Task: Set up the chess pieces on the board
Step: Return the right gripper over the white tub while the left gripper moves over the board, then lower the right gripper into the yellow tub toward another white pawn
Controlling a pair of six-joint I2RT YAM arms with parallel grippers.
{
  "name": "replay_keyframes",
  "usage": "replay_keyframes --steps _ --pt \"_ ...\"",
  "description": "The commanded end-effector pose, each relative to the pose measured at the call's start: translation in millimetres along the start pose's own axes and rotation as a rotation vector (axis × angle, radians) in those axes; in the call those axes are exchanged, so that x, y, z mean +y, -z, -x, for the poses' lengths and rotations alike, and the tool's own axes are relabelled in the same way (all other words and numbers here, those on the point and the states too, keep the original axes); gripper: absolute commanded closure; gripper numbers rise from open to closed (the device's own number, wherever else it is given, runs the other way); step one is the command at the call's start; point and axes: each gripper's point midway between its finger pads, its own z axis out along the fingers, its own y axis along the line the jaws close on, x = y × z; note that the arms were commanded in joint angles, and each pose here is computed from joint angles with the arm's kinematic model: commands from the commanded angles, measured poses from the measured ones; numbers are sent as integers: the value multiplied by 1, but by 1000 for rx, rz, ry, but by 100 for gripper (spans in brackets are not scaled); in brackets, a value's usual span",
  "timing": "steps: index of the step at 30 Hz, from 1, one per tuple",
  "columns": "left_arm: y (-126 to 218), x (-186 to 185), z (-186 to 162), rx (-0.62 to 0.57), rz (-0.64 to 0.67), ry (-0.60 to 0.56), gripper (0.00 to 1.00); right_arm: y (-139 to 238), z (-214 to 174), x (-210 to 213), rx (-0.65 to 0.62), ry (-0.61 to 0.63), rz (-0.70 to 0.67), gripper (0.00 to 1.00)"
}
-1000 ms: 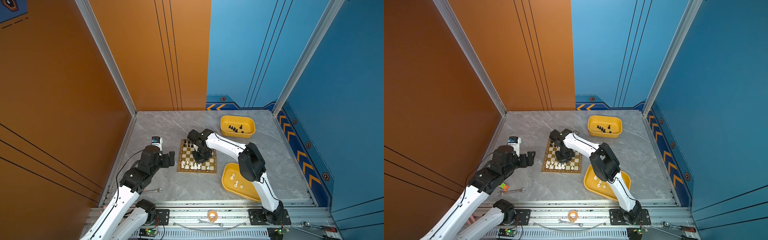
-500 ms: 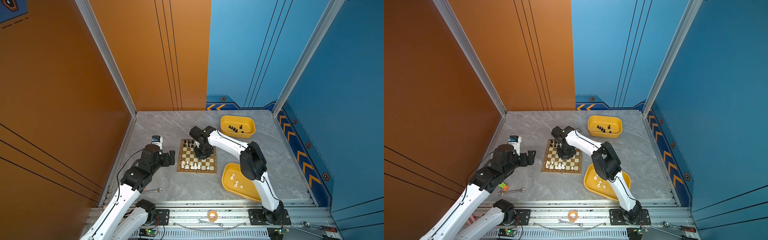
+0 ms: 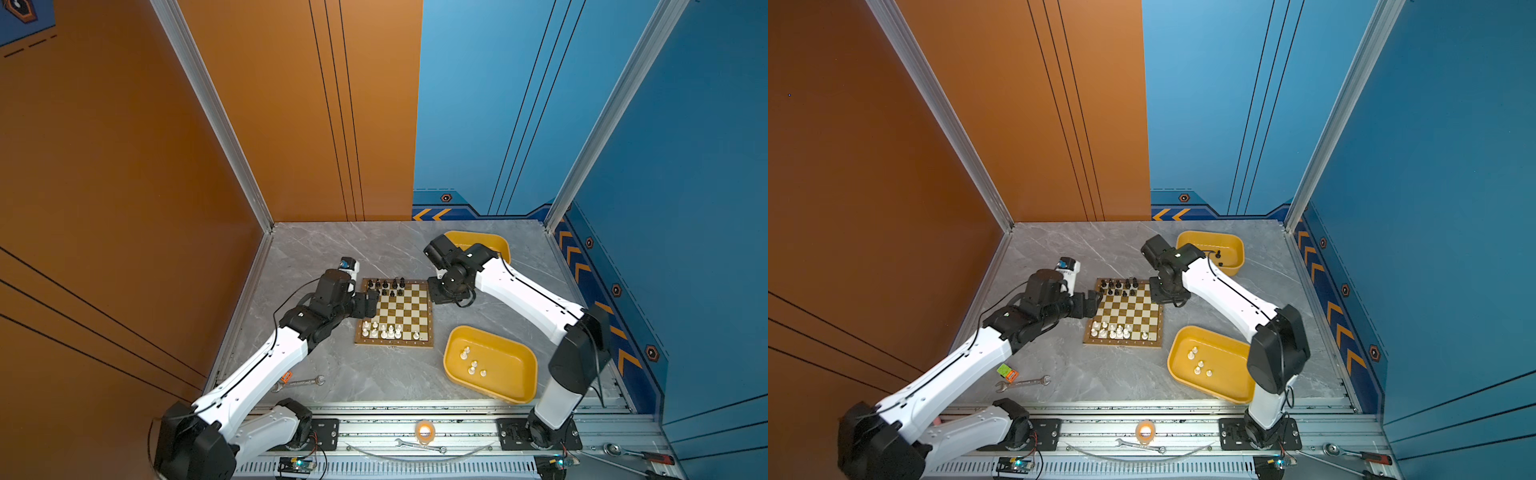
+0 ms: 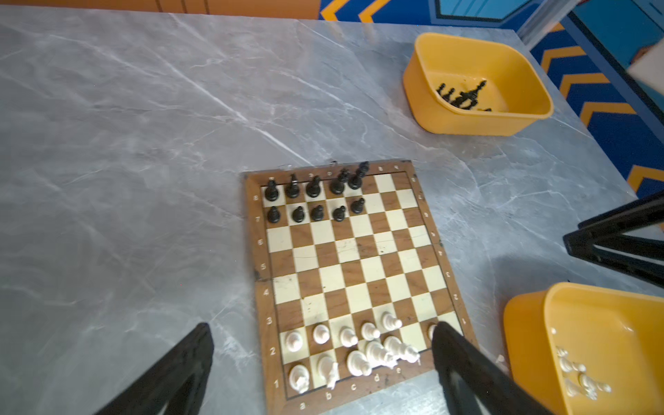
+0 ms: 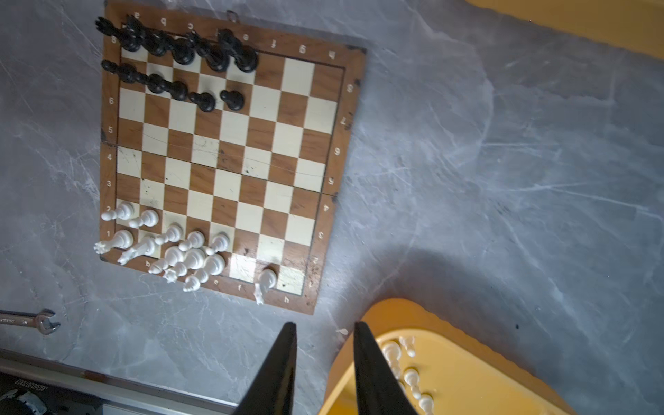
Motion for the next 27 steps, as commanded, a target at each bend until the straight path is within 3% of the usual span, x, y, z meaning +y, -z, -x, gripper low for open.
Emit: replay_keyframes --steps 1,8,14,27 --pt "-9 -40 20 -35 -91 -60 4 -5 -29 -28 21 -78 -60 70" --pt "-29 -97 18 1 -162 -148 4 -19 -84 -56 77 -173 -48 71" --pt "-34 -117 18 14 -180 -178 4 -41 -110 -63 132 -206 -29 71" --pt "-31 -121 12 29 -144 -202 4 -68 -108 -69 163 -225 -20 74"
